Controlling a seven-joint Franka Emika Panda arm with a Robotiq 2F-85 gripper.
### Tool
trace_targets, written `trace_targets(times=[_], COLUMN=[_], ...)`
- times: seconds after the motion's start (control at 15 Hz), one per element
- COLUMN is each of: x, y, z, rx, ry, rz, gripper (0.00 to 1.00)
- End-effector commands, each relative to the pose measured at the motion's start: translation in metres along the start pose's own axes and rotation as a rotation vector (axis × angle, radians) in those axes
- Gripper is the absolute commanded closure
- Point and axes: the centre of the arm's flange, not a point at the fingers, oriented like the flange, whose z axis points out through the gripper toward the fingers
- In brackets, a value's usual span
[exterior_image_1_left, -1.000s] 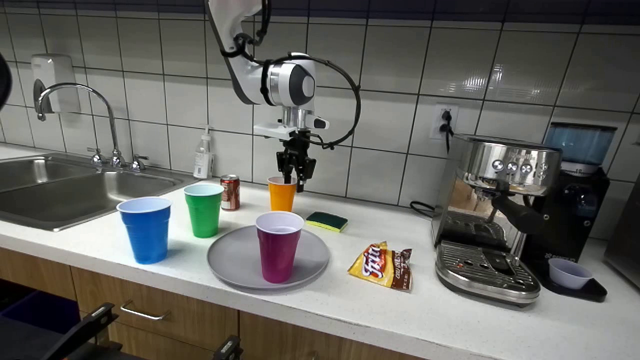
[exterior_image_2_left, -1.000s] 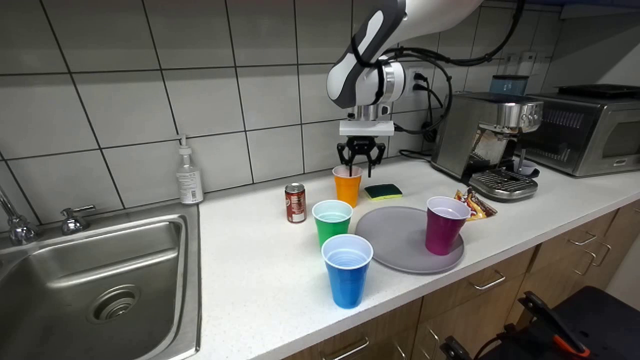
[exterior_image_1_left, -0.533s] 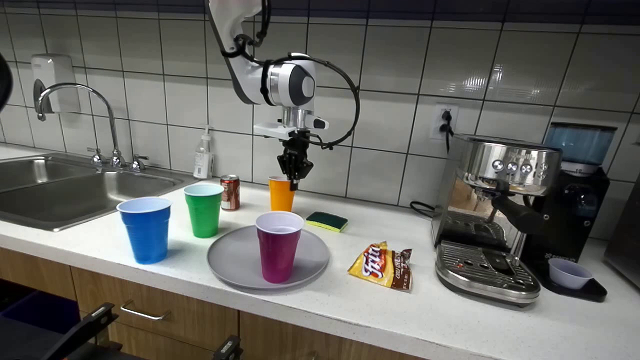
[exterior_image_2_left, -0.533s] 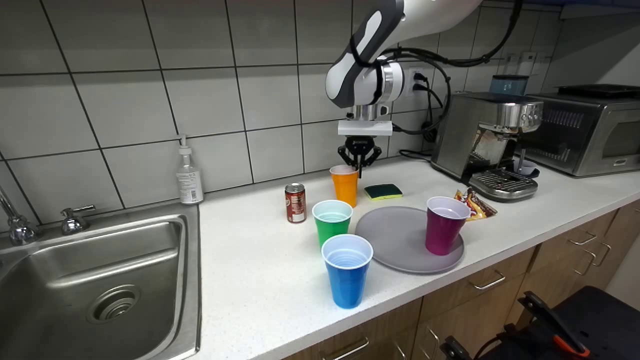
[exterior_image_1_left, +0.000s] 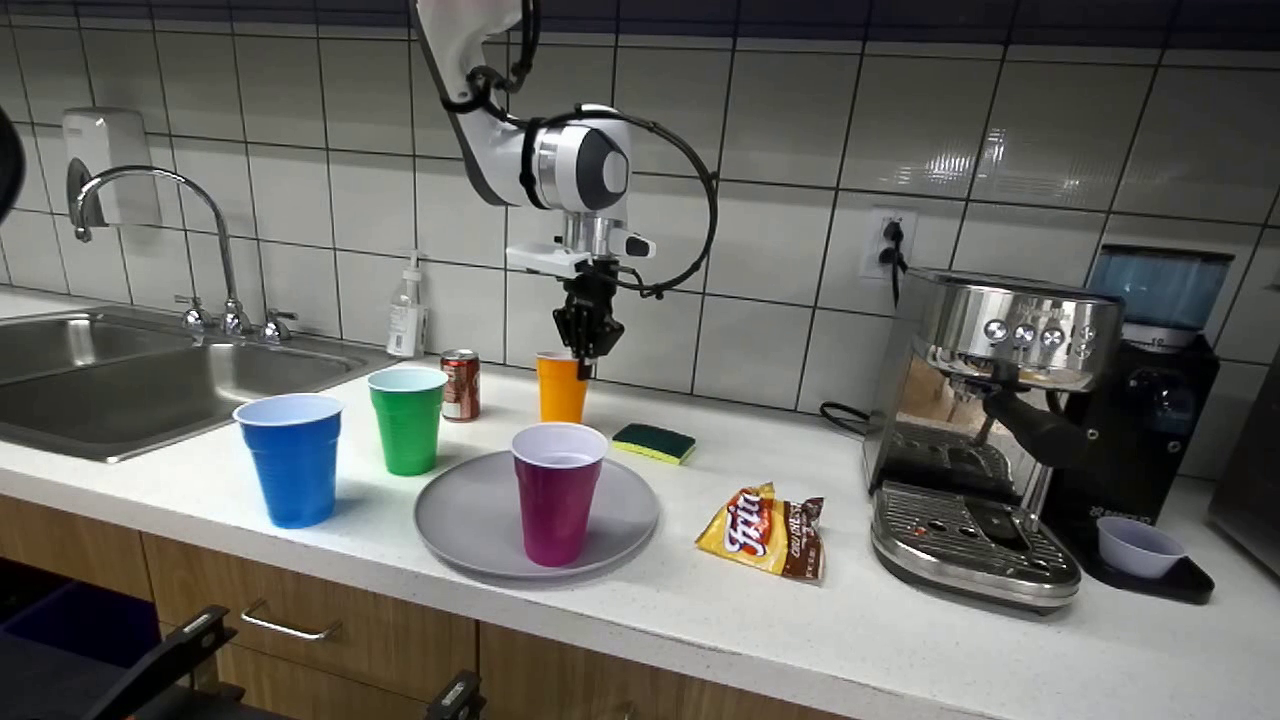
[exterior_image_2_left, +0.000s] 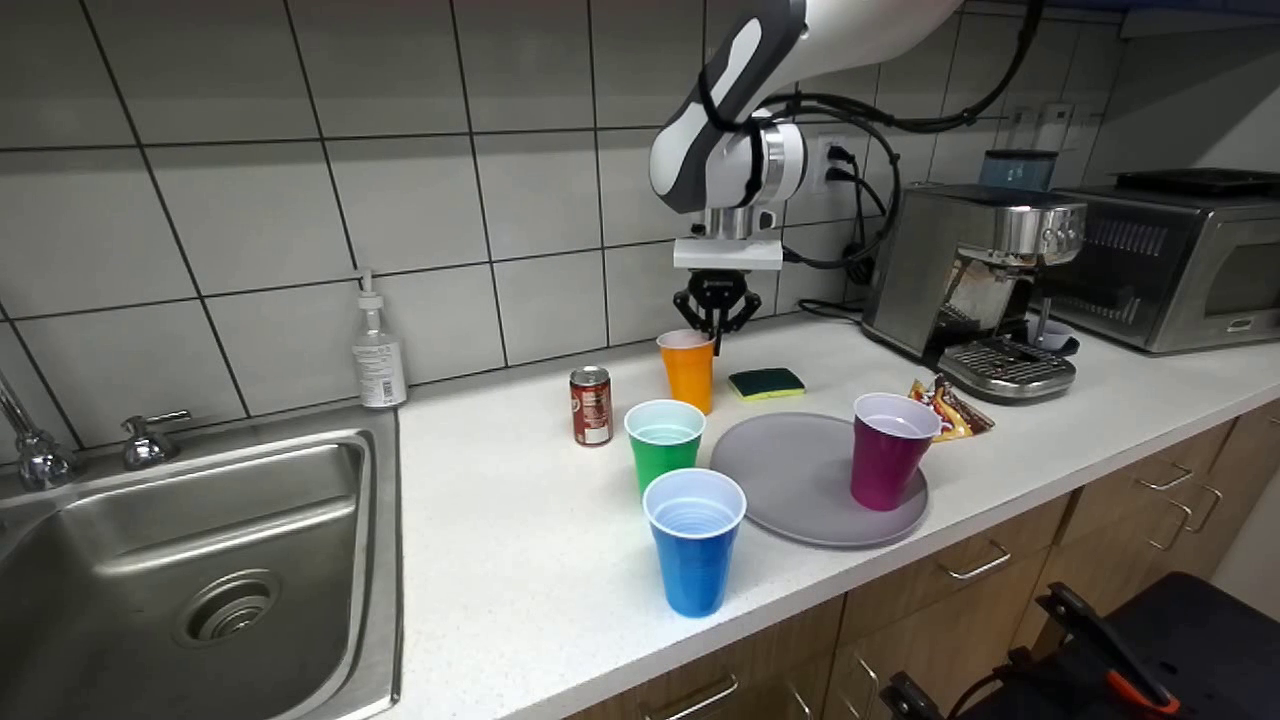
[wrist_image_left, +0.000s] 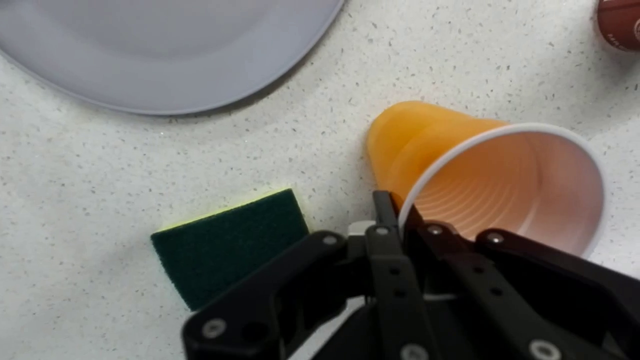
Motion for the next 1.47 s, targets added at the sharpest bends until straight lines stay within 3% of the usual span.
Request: trace_targets(times=[0.0, 1.4], x=[-0.005, -0.074], y=[0.009, 0.096], z=[-0.013, -0.058], rx=[0.025, 0.024], ry=[-0.022, -0.034], rz=[0.011, -0.011], gripper=[0.99, 0.99])
